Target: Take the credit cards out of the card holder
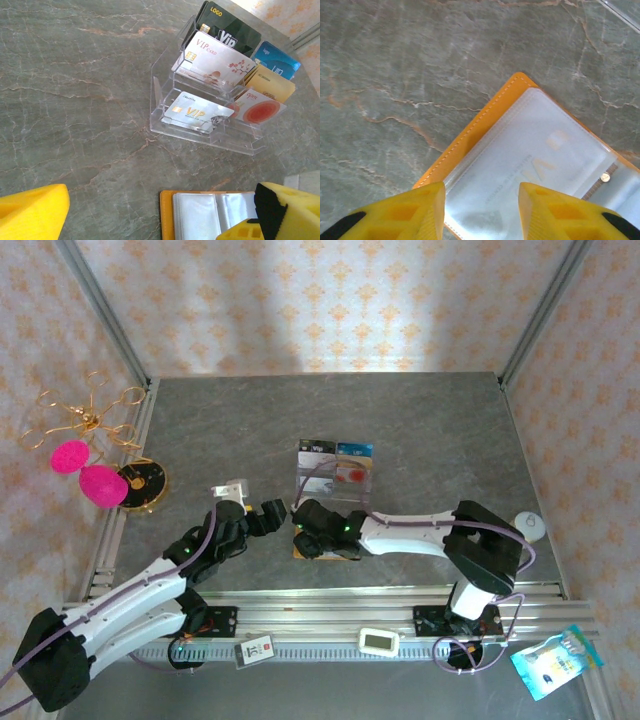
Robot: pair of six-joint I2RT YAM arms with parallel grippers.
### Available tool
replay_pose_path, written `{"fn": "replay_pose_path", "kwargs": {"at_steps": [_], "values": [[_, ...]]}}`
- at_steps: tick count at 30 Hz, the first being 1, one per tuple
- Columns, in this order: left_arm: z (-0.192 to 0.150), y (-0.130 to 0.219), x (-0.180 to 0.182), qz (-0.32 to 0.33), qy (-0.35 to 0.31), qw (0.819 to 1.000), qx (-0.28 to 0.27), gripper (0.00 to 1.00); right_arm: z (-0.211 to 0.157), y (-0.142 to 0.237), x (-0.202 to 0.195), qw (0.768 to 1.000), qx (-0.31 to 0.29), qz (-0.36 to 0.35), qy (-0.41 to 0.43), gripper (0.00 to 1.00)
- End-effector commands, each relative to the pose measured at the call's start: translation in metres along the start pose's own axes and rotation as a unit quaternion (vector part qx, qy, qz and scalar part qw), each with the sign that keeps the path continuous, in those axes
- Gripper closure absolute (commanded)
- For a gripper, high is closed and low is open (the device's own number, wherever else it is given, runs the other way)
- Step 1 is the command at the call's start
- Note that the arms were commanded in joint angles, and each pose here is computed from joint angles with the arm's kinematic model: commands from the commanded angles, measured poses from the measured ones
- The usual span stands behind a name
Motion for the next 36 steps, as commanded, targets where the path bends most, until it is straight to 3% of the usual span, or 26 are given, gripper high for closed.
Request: {"fn": "replay_pose_path", "kwargs": {"at_steps": [1,6,10,12,15,17,20,24,29,34,35,36], "values": [[-0.004,0.001,0.002,-0.004,0.011,1.000,0.004,0.04,0.010,-0.003,-0.009,0.998,-0.021,-0.050,-0.011,0.58],[-0.008,-0.002,0.001,-0.010,0.010,1.000,0.012,0.05,0.000,-0.016,-0.008,0.998,-0.002,-0.059,0.003,0.57],[-0.014,-0.006,-0.003,-0.021,0.002,0.999,0.027,0.11,-0.018,-0.026,-0.017,0.996,0.020,-0.084,0.008,0.61],[-0.018,-0.009,-0.006,-0.028,-0.002,0.999,0.037,0.15,-0.022,-0.026,-0.020,0.996,0.022,-0.085,0.002,0.70],[-0.026,-0.013,-0.011,-0.042,-0.004,0.998,0.053,0.21,-0.016,-0.020,-0.015,0.998,0.000,-0.066,-0.012,0.92],[-0.031,-0.016,-0.015,-0.050,-0.005,0.997,0.063,0.27,-0.010,-0.014,-0.010,0.998,-0.020,-0.046,-0.023,0.99],[-0.039,-0.021,-0.025,-0.065,-0.009,0.995,0.078,0.42,-0.001,-0.006,-0.005,0.998,-0.047,-0.022,-0.041,1.00],[-0.051,-0.026,-0.042,-0.083,-0.026,0.991,0.098,0.72,0.002,0.002,-0.001,0.996,-0.069,0.007,-0.058,1.00],[-0.073,-0.034,-0.057,-0.106,-0.036,0.984,0.139,1.00,0.003,0.013,-0.002,0.992,-0.097,0.028,-0.080,1.00],[-0.090,-0.040,-0.069,-0.122,-0.045,0.977,0.167,1.00,0.006,0.024,-0.003,0.988,-0.115,0.042,-0.089,1.00],[-0.092,-0.042,-0.072,-0.125,-0.048,0.976,0.172,1.00,0.006,0.025,-0.003,0.988,-0.118,0.046,-0.092,0.98],[-0.094,-0.044,-0.075,-0.129,-0.052,0.974,0.178,1.00,0.006,0.028,-0.004,0.987,-0.122,0.047,-0.097,0.89]]}}
Point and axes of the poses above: each hand's point on the last joint's axis, 136 mm out from that joint toward the fingers, its own y axis back along the fingers, its own x axis along the line the jaws close on, z = x × y, the point moved 1 cm from there along y, back along the fingers, and after that the axes turned 9 degrees about -y, right-handed, at the moved point
